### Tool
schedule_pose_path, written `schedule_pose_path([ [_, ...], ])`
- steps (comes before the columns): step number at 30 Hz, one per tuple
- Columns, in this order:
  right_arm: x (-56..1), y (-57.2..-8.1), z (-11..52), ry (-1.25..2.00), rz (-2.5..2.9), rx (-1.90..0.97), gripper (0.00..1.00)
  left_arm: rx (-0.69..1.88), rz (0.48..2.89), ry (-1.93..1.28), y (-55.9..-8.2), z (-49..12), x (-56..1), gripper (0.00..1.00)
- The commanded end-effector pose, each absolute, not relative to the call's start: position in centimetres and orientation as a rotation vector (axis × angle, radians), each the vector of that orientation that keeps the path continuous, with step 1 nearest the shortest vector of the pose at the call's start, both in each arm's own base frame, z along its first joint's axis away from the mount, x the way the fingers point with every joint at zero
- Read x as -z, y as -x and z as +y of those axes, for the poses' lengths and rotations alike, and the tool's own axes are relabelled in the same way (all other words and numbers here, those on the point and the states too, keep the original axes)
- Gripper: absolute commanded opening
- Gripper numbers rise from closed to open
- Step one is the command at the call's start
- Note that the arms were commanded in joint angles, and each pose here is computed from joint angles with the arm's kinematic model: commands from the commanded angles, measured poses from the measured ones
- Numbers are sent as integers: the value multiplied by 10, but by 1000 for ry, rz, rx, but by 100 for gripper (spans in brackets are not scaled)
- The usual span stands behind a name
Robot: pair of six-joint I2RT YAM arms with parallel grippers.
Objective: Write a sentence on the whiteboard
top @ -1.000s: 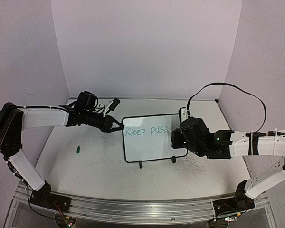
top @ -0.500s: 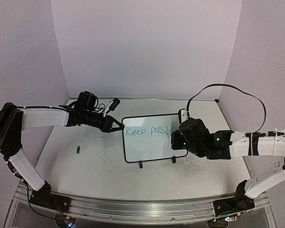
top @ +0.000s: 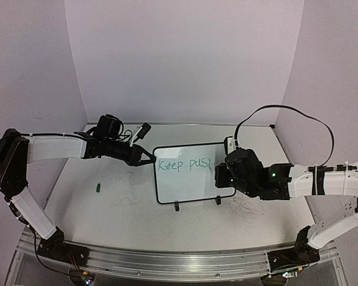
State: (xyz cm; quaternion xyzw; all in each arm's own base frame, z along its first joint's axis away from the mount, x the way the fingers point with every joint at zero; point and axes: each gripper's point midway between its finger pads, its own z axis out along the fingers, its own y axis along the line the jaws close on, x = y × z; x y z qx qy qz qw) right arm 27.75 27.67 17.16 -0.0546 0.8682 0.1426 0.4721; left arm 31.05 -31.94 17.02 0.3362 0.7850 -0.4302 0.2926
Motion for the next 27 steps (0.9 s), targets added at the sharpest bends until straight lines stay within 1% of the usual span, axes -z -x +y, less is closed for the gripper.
schedule_pose_path([
  [1, -196, -288, 281, 108, 2055, -332, 0, 1053, 2049, -893, -318, -312, -185, 0],
  [15, -204, -294, 278, 79, 2027, -302, 0, 1053, 2049, -894, -318, -312, -186, 0],
  [27, -185, -285, 273, 76, 2088, -312, 0, 1057, 2054, -895, -318, -312, -184, 0],
])
